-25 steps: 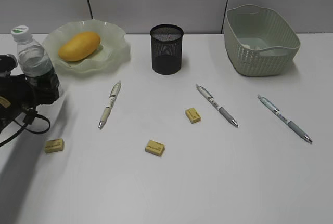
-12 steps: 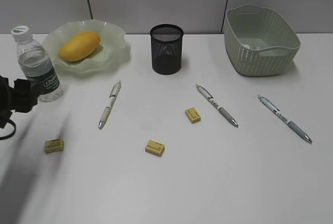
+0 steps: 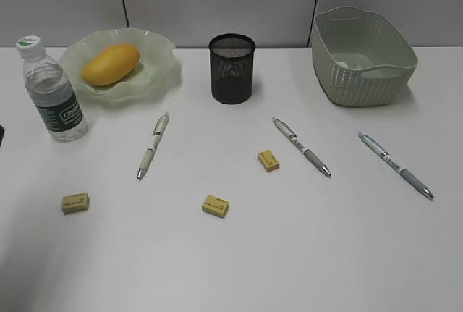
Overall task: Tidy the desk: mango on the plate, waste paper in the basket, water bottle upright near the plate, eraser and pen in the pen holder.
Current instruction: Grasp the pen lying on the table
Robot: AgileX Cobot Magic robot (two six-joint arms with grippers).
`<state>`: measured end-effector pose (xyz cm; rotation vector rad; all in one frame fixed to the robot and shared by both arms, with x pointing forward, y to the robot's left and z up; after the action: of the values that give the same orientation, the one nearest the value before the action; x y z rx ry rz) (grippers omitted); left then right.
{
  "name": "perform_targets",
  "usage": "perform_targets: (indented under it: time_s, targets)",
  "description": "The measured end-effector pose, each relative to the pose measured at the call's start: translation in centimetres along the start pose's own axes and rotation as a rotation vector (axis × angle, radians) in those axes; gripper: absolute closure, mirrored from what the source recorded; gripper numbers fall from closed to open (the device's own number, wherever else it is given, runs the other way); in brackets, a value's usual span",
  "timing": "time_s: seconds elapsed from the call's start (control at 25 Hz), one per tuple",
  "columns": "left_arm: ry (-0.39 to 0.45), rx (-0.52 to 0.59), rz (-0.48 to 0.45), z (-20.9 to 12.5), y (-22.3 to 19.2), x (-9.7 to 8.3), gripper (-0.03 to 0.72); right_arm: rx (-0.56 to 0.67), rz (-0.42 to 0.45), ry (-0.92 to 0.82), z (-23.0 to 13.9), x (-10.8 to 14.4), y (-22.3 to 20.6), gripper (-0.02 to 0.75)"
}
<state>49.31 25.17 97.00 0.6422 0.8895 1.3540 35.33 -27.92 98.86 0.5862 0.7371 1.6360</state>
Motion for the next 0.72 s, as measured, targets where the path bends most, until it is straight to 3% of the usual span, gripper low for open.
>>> perform_targets:
  time_s: [0.2,0.32,0.72]
  targets:
    - [0.009,0.266,0.013,-4.5,2.8,0.0,0.167,-0.002,0.000,-0.001,0.0,0.0,0.0,0.153]
    - [-0.001,0.333,0.027,-6.2,4.3,0.4,0.217,-0.002,0.000,-0.001,0.0,0.0,0.0,0.153]
    - [-0.053,0.101,0.006,-7.8,9.6,1.2,0.261,-0.002,0.000,-0.002,0.0,0.0,0.0,0.153]
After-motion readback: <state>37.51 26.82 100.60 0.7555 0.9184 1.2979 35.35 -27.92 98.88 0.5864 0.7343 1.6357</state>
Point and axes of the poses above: a point on each arm's last joint axis where the gripper is mounted, y pointing back along that axis away from the gripper, x along the wrist's bending axis when the last joint is at zero, z = x × y, the point moved 9 cm from there along -y, pointing out along that axis toward the gripper, and after that the axes turned 8 degrees about y, right-handed, at the moved point
